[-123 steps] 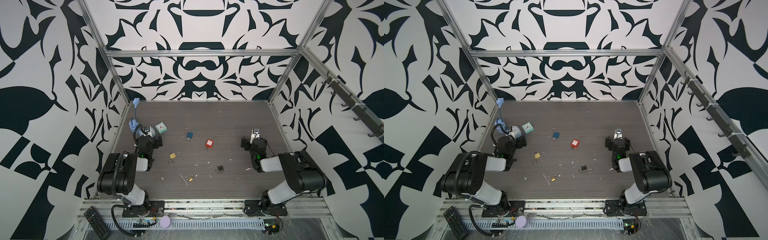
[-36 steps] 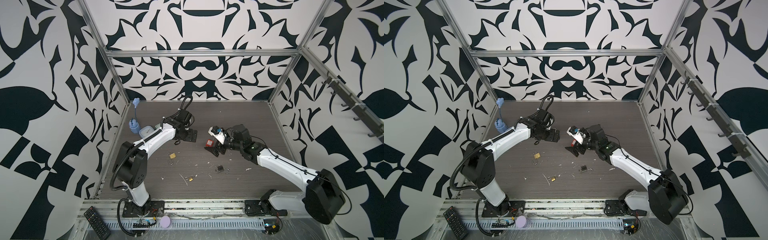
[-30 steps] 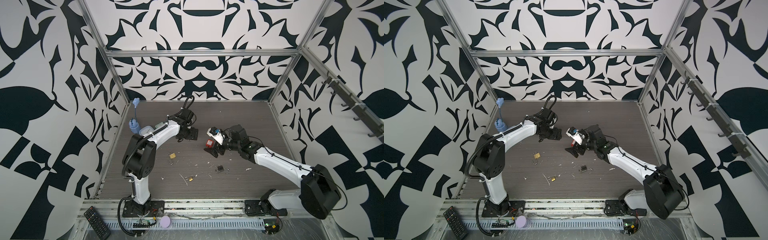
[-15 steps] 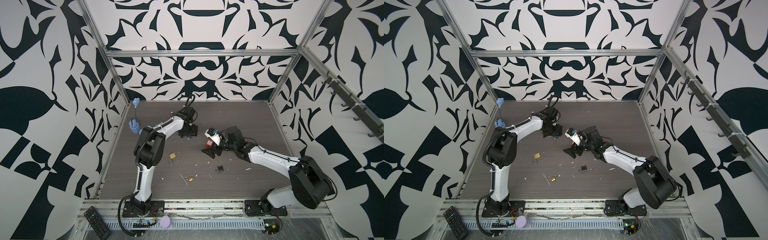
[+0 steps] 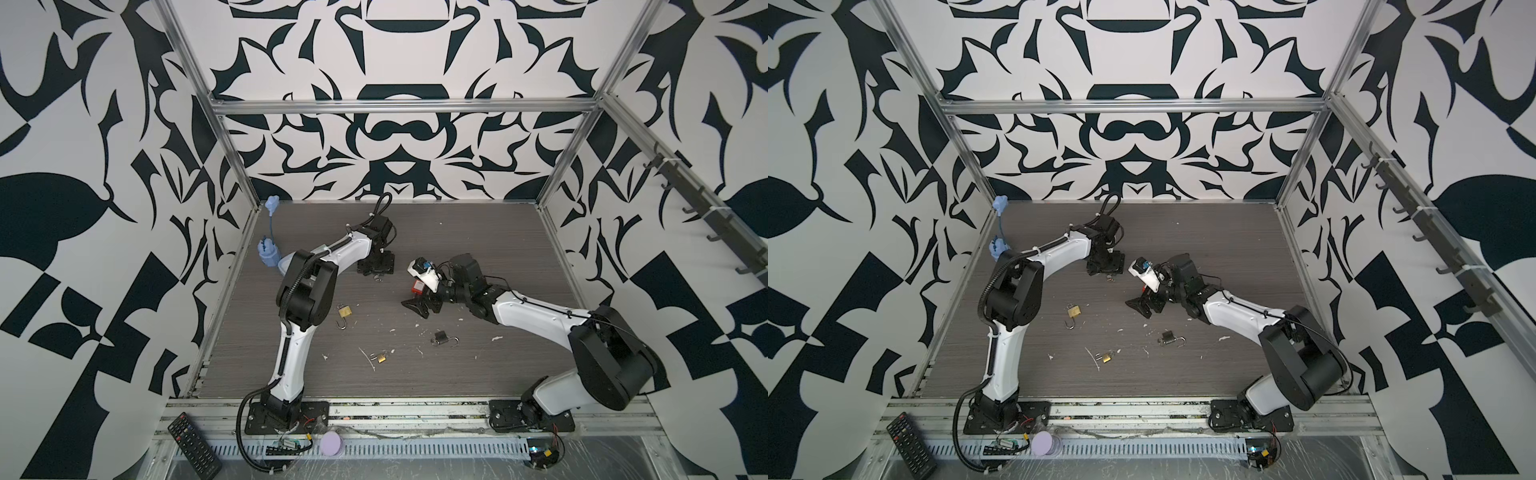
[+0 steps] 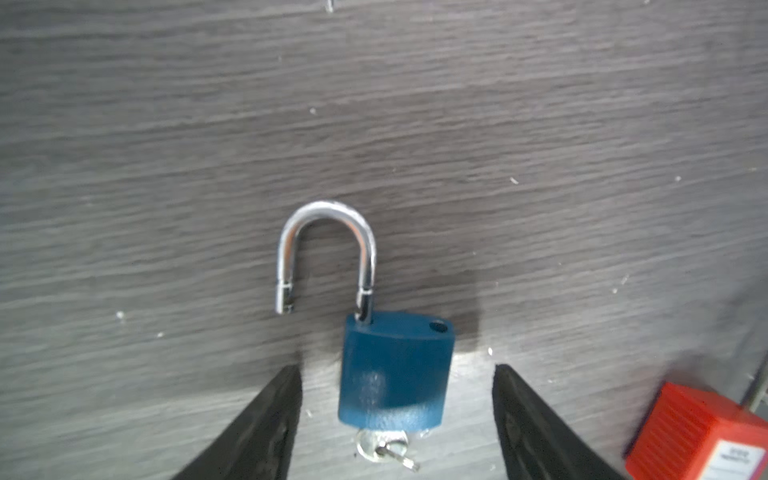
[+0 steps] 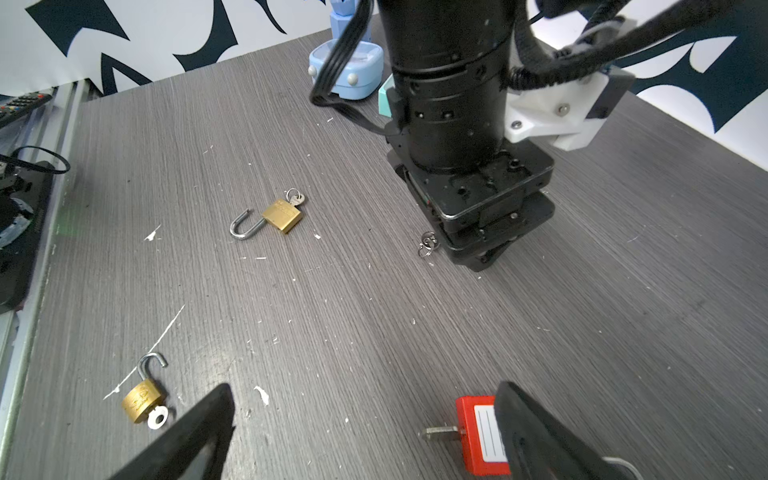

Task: Lock with the key

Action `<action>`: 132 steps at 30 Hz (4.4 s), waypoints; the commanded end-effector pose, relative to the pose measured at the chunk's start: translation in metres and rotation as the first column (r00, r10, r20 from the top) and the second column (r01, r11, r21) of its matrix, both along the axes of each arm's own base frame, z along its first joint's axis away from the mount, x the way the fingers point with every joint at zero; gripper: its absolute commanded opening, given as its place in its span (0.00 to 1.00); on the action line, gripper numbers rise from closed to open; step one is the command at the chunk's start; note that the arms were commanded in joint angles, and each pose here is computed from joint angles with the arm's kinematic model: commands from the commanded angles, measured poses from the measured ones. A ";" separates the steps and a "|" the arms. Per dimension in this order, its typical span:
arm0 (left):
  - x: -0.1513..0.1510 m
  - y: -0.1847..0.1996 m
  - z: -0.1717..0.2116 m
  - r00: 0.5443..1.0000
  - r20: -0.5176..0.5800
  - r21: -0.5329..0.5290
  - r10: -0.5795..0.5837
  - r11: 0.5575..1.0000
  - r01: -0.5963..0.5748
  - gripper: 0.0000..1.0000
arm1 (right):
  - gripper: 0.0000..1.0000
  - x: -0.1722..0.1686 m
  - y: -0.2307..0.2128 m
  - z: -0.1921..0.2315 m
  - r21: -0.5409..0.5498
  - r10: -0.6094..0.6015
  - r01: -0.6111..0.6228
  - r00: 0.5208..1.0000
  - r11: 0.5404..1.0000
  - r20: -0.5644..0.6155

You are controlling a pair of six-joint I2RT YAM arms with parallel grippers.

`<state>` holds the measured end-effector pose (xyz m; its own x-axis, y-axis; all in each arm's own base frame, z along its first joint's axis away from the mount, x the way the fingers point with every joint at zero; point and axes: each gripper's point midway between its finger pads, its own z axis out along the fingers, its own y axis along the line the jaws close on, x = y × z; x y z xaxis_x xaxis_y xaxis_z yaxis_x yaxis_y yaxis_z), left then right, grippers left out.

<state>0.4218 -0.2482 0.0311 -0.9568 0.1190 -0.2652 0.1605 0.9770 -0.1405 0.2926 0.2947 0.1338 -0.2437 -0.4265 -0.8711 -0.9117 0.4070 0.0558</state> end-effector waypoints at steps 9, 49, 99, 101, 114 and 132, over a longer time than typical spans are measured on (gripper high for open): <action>-0.004 0.003 -0.015 0.999 -0.046 0.031 0.008 1.000 -0.007 0.68 | 0.99 0.004 0.002 0.013 0.018 -0.002 0.001 0.999 1.000 0.045; -0.023 0.014 -0.043 0.995 -0.081 0.206 -0.049 0.976 0.065 0.50 | 0.99 0.010 0.003 0.020 0.012 -0.013 0.012 0.997 1.000 0.073; -0.144 -0.041 0.171 -0.165 0.695 0.477 -0.699 0.277 0.834 0.00 | 0.92 0.077 -0.048 0.154 0.188 -0.267 0.429 0.792 0.884 -0.550; -0.144 -0.042 0.174 -0.181 0.703 0.484 -0.688 0.277 0.830 0.00 | 0.91 0.076 -0.039 0.147 0.163 -0.243 0.404 0.776 0.900 -0.582; -0.134 -0.047 0.179 -0.180 0.728 0.487 -0.661 0.315 0.815 0.00 | 0.87 0.045 -0.010 0.103 -0.012 -0.235 0.280 0.780 0.960 -0.580; -0.130 -0.047 0.179 -0.198 0.716 0.513 -0.670 0.312 0.800 0.00 | 0.83 0.052 -0.021 0.095 -0.059 -0.315 0.336 0.786 0.940 -0.531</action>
<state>0.2899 -0.2926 0.2006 0.3897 0.5229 -0.7581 0.8522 0.1074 0.5121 0.3428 0.2786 0.2105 -0.8217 -0.2185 -0.5264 -0.5230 0.6561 0.5440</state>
